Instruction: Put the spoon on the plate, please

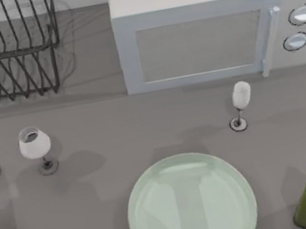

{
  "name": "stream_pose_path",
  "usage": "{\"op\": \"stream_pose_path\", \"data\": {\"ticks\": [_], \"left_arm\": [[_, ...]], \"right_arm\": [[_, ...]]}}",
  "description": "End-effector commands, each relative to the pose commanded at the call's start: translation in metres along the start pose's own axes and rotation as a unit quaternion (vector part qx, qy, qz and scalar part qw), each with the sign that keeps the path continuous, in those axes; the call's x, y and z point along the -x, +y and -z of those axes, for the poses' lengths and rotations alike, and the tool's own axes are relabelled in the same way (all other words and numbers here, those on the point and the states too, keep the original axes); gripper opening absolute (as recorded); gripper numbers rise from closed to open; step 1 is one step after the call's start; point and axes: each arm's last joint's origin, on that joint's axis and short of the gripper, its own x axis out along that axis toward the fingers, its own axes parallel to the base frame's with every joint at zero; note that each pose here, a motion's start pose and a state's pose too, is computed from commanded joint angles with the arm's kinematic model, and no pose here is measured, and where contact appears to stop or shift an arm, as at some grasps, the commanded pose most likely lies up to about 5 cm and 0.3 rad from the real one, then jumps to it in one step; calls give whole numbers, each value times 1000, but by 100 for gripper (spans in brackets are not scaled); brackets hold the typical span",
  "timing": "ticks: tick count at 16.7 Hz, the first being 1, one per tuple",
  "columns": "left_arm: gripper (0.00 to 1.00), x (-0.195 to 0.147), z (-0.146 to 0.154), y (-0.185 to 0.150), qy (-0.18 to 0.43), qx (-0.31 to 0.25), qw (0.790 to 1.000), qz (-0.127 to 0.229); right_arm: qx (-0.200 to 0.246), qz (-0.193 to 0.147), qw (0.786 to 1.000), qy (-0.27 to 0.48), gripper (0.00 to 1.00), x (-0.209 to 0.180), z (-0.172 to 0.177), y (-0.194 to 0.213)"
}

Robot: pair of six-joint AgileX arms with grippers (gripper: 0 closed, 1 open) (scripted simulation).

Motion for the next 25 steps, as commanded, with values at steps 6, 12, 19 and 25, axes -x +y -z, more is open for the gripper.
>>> {"op": "stream_pose_path", "data": {"ticks": [6,12,19,25], "left_arm": [[100,-11,-1,0,1,0,1000,2],[100,-78,-2,3,-2,0,1000,-4],[100,-100,0,0,0,0,1000,0],[55,-100,0,0,0,0,1000,0]], "right_arm": [[0,0,1000,0,100,0,0,0],[0,0,1000,0,100,0,0,0],[0,0,1000,0,100,0,0,0],[0,0,1000,0,100,0,0,0]]}}
